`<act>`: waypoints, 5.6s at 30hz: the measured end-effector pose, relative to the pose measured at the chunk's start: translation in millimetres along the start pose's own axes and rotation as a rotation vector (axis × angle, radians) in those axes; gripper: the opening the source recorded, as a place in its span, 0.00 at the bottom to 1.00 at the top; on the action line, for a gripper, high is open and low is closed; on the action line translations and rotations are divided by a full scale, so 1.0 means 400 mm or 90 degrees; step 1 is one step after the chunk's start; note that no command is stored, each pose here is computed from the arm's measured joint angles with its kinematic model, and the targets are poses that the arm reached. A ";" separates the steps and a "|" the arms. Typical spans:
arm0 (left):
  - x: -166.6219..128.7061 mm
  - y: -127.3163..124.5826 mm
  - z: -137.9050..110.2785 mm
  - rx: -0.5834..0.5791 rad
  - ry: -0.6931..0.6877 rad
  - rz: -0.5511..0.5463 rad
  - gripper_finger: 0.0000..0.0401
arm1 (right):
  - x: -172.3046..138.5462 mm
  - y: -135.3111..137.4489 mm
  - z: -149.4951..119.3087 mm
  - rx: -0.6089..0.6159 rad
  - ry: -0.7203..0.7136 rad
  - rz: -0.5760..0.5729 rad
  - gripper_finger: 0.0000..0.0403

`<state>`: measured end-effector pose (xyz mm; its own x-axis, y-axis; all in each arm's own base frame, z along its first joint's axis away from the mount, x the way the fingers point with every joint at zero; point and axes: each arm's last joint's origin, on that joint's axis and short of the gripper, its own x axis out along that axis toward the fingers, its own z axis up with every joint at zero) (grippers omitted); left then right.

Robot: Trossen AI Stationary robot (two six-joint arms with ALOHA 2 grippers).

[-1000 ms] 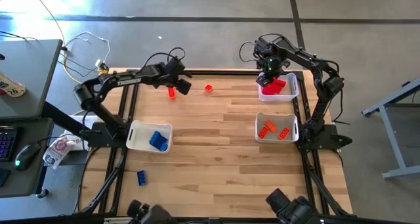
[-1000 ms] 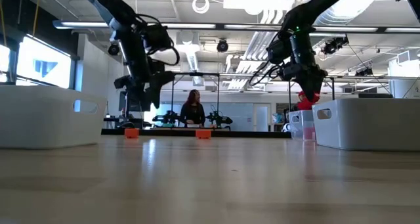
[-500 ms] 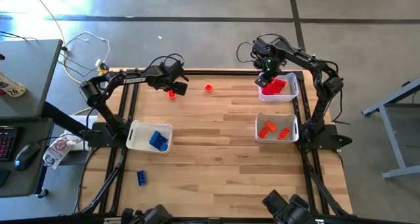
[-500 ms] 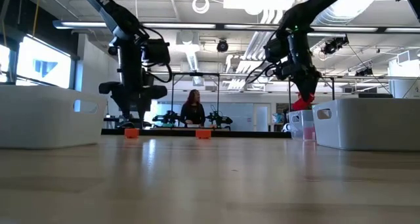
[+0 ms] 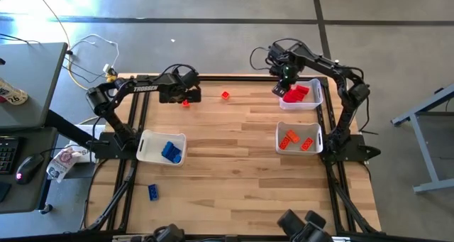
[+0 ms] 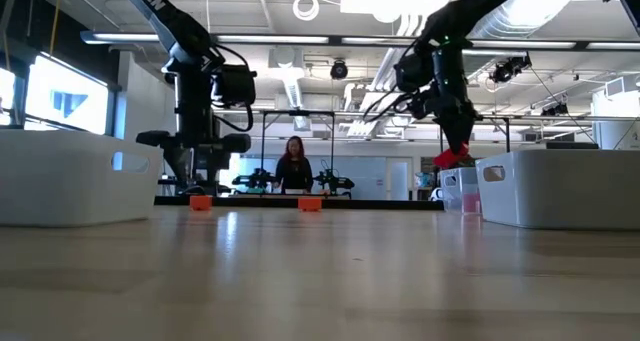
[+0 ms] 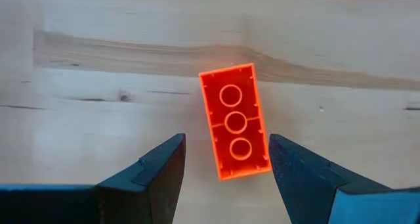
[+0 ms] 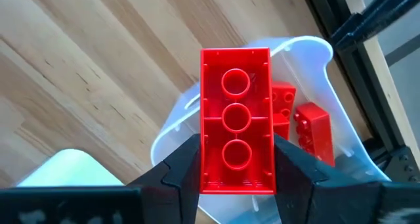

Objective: Sort & place blocks by color
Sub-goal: Put the red game piece into the transparent bin, then put the orange game piece into the gray bin

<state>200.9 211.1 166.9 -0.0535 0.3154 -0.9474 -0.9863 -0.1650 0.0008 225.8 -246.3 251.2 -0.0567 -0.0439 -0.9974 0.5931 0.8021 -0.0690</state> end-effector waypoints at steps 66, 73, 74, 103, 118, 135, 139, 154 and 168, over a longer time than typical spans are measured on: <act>0.088 -0.009 0.015 0.089 0.035 0.004 0.49 | -0.008 0.022 -0.028 0.017 0.102 -0.172 0.55; 0.087 -0.011 0.017 0.158 0.029 0.000 0.32 | -0.016 0.045 -0.030 0.004 0.097 -0.176 0.55; 0.087 -0.011 0.018 0.166 0.028 0.000 0.29 | -0.023 0.048 -0.033 0.008 0.091 -0.181 0.55; -0.023 -0.069 -0.020 0.450 0.162 -0.476 0.27 | -0.188 0.248 -0.105 -0.126 -0.156 0.055 0.55; -0.106 -0.141 -0.129 0.600 0.291 -0.805 0.28 | -0.223 0.472 -0.118 -0.461 -0.315 0.179 0.55; -0.215 -0.242 -0.272 0.712 0.326 -1.023 0.28 | -0.268 0.668 -0.185 -0.635 -0.472 0.236 0.55; -0.238 -0.255 -0.307 0.736 0.326 -1.051 0.28 | -0.285 0.709 -0.200 -0.662 -0.531 0.257 0.55; -0.332 -0.297 -0.380 0.739 0.210 -1.162 0.29 | -0.309 0.786 -0.255 -0.711 -0.598 0.294 0.55; -0.367 -0.308 -0.377 0.665 0.145 -1.197 0.29 | -0.314 0.805 -0.271 -0.711 -0.620 0.268 0.40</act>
<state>354.0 44.2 257.6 0.7595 -0.6484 -0.0527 0.4507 0.5828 -0.6761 336.7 82.1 356.4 0.7483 0.2905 -0.5964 -0.4786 0.8589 -0.1821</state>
